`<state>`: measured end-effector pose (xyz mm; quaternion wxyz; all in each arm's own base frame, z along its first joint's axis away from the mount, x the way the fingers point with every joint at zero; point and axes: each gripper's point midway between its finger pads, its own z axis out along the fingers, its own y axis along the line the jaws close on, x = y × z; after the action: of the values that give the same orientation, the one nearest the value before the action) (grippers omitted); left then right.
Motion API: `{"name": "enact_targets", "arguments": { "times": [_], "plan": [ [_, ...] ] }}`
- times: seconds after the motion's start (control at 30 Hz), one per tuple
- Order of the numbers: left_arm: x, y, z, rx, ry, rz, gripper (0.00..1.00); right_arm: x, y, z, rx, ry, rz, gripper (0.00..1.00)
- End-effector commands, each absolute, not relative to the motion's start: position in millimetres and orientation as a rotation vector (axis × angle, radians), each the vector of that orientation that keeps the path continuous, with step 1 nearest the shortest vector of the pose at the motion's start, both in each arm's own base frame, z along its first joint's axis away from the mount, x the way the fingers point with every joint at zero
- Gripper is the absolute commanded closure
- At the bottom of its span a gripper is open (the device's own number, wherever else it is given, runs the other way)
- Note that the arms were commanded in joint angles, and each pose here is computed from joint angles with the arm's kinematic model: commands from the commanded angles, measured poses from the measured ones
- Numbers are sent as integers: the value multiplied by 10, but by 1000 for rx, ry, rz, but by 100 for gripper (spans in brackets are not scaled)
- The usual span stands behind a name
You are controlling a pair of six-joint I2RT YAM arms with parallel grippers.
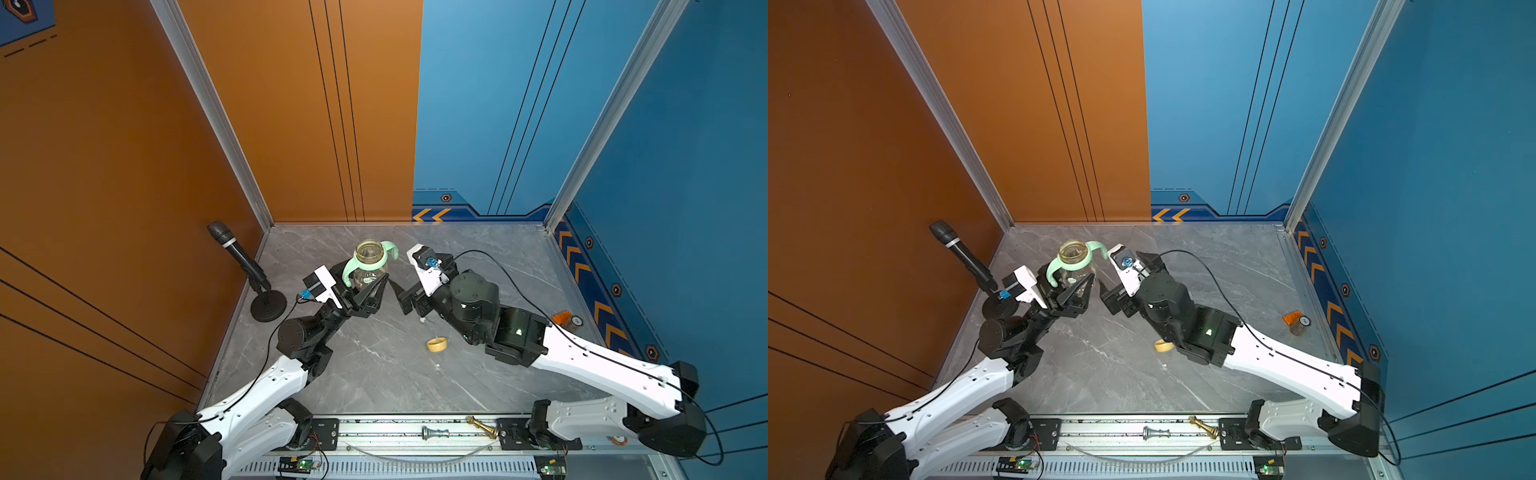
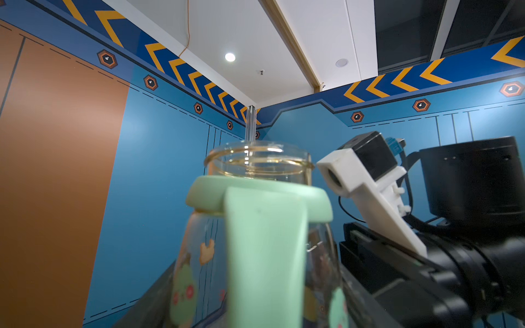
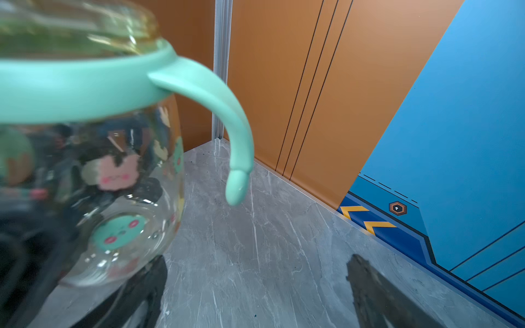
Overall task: Assemble the baby bottles
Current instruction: Put on the handle of the baby bottle, then pick up the nipple from the center of the board.
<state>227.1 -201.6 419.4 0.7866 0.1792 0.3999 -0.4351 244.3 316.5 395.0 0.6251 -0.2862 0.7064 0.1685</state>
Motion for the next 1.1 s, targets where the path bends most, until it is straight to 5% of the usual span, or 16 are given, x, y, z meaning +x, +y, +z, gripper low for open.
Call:
{"name": "enact_targets", "arguments": {
  "times": [0.0, 0.13, 0.23, 0.47, 0.6, 1.07],
  "plan": [
    [2247, -2005, 4076, 415, 856, -920, 68, 2231, 2597, 4320, -545, 1662, 586, 0],
    [2241, -1921, 3965, 415, 846, -898, 67, 2233, 1966, 4204, -330, 1841, 633, 0],
    [2184, -1875, 3915, 429, 836, -859, 67, 2514, 1555, 3274, -68, 2406, 599, 0],
    [2133, -1836, 3813, 444, 856, -821, 67, 2314, 1980, 1517, -167, 2846, 361, 3],
    [2128, -1831, 3753, 443, 885, -822, 67, 2250, 2287, 1333, -254, 2626, 543, 3],
    [2114, -1841, 3704, 450, 917, -820, 67, 2067, 2331, 657, -372, 2549, 510, 7]
  ]
}}
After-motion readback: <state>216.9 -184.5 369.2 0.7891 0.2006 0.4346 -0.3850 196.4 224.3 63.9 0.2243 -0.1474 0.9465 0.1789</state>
